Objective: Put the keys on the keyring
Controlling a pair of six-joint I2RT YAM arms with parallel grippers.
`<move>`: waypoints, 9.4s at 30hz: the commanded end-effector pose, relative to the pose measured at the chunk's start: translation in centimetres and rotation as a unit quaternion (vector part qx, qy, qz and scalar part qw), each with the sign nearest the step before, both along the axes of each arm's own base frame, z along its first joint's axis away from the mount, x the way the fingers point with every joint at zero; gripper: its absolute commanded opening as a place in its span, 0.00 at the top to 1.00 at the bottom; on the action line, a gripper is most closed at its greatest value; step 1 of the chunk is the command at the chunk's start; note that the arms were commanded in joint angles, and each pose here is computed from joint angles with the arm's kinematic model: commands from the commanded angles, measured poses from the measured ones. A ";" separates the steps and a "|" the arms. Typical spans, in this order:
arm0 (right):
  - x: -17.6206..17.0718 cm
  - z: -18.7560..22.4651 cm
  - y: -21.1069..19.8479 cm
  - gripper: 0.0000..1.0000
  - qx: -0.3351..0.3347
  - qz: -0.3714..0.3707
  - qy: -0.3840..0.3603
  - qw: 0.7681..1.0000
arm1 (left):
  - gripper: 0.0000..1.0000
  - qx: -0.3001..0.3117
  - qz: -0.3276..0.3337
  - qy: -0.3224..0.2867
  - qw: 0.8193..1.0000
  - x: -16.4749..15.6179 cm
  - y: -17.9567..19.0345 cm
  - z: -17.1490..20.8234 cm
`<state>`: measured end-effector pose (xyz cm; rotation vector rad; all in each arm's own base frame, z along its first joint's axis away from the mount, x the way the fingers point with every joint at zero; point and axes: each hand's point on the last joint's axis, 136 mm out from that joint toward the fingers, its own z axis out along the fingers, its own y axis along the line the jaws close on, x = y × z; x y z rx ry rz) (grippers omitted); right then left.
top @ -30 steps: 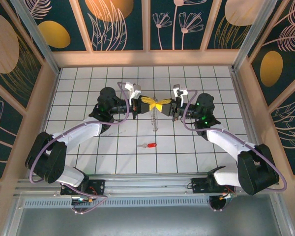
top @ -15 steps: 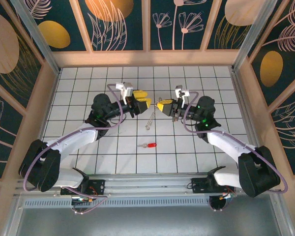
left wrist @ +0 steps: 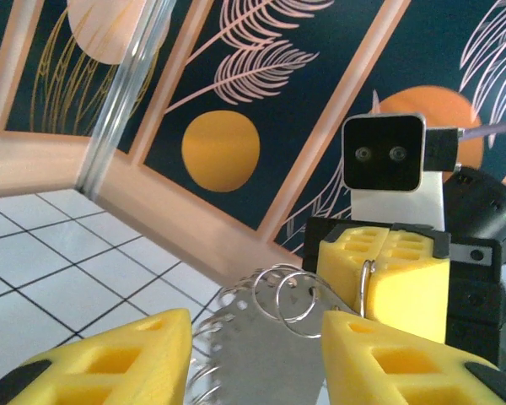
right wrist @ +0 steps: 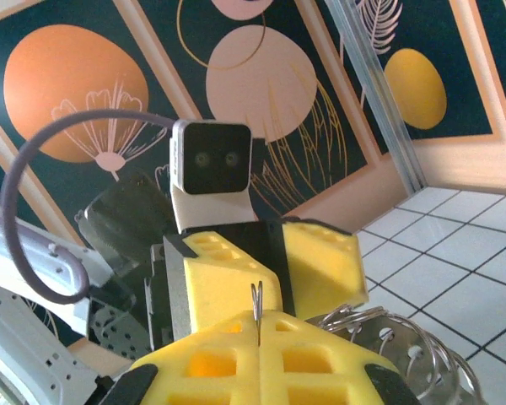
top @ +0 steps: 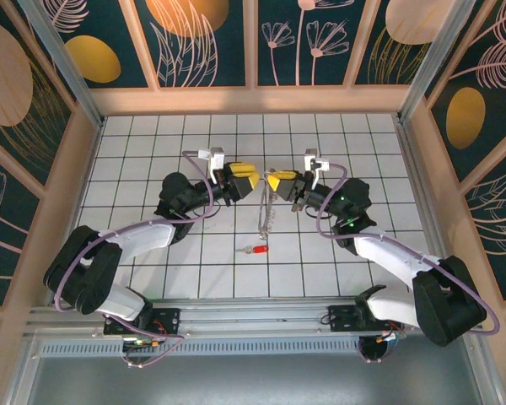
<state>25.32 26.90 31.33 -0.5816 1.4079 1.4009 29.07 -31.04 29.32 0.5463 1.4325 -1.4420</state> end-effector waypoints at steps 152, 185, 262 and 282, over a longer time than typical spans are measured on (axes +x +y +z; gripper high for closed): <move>1.1 -1.1 -1.7 0.69 0.013 0.000 0.029 1.000 | 1.00 0.029 -0.118 -0.048 0.991 -0.7 -4.5 1.9; 1.6 -0.9 -2.0 0.65 0.018 0.000 0.033 0.999 | 1.00 0.025 -0.122 -0.049 0.991 -0.8 -4.5 2.1; 2.9 0.0 -1.1 1.00 0.059 -0.021 0.067 0.996 | 0.70 -0.118 -0.068 0.075 0.988 0.4 -3.6 0.4; 3.1 -0.2 -1.1 1.00 0.054 -0.027 0.068 0.996 | 0.90 -0.105 -0.070 0.077 0.989 0.2 -3.9 -0.3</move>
